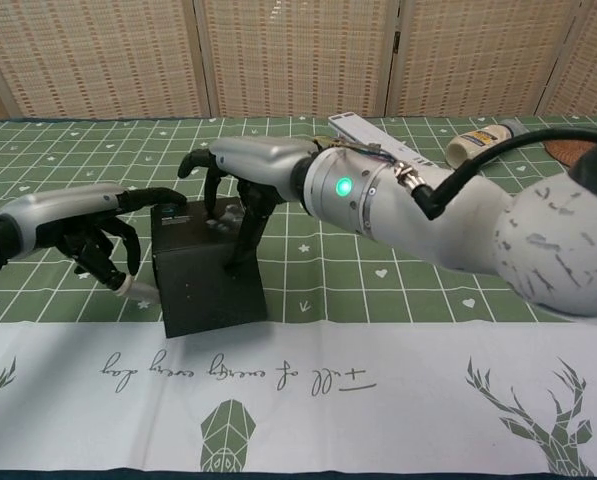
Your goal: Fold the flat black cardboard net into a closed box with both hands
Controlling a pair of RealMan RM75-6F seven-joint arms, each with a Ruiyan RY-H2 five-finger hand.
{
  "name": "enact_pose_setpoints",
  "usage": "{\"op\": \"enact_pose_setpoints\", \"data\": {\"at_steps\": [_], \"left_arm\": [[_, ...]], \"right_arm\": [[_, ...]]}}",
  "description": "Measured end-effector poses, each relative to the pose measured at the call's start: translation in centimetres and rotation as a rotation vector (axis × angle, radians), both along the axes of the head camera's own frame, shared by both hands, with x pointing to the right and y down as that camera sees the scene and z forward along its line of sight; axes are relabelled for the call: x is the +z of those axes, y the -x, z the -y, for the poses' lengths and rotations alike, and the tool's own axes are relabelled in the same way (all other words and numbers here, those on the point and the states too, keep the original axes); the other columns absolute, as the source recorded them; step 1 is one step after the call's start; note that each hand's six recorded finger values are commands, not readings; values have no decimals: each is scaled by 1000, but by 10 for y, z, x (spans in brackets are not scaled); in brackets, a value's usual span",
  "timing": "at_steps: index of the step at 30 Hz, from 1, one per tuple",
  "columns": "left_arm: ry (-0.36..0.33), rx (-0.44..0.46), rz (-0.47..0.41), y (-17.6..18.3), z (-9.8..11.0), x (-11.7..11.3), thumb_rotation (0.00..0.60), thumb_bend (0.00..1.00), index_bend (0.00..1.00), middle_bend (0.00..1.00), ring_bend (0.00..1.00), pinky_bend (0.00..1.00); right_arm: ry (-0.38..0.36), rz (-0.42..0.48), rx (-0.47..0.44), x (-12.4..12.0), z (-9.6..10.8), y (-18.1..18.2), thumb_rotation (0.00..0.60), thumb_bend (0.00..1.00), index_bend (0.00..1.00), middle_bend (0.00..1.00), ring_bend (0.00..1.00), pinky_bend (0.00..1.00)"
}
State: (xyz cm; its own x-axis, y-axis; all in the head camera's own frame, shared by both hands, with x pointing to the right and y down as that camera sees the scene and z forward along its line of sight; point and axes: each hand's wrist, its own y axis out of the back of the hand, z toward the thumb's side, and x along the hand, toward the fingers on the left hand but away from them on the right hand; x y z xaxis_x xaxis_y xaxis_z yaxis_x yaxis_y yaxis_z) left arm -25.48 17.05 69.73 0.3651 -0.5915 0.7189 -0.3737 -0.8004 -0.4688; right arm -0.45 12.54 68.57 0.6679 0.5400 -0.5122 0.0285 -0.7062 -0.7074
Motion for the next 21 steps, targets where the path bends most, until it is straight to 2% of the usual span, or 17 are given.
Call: {"op": "enact_pose_setpoints", "data": {"at_steps": [6, 17, 19, 21], "left_arm": [[-10, -9, 25, 6, 3, -5, 600, 20, 0, 0, 442, 748], [-104, 21, 46, 8, 8, -13, 600, 20, 0, 0, 382, 689], [-124, 34, 67, 11, 9, -14, 600, 20, 0, 0, 380, 689], [-146, 47, 91, 15, 10, -16, 600, 20, 0, 0, 380, 689]], "right_arm": [[-20, -8, -19, 0, -5, 2, 600, 0, 118, 309, 706, 1000], [-49, -23, -42, 1, -11, 5, 600, 4, 126, 309, 706, 1000], [-60, -28, -53, 2, -12, 5, 600, 38, 130, 309, 706, 1000], [-79, -35, -64, 3, -14, 6, 600, 112, 140, 309, 706, 1000]]}}
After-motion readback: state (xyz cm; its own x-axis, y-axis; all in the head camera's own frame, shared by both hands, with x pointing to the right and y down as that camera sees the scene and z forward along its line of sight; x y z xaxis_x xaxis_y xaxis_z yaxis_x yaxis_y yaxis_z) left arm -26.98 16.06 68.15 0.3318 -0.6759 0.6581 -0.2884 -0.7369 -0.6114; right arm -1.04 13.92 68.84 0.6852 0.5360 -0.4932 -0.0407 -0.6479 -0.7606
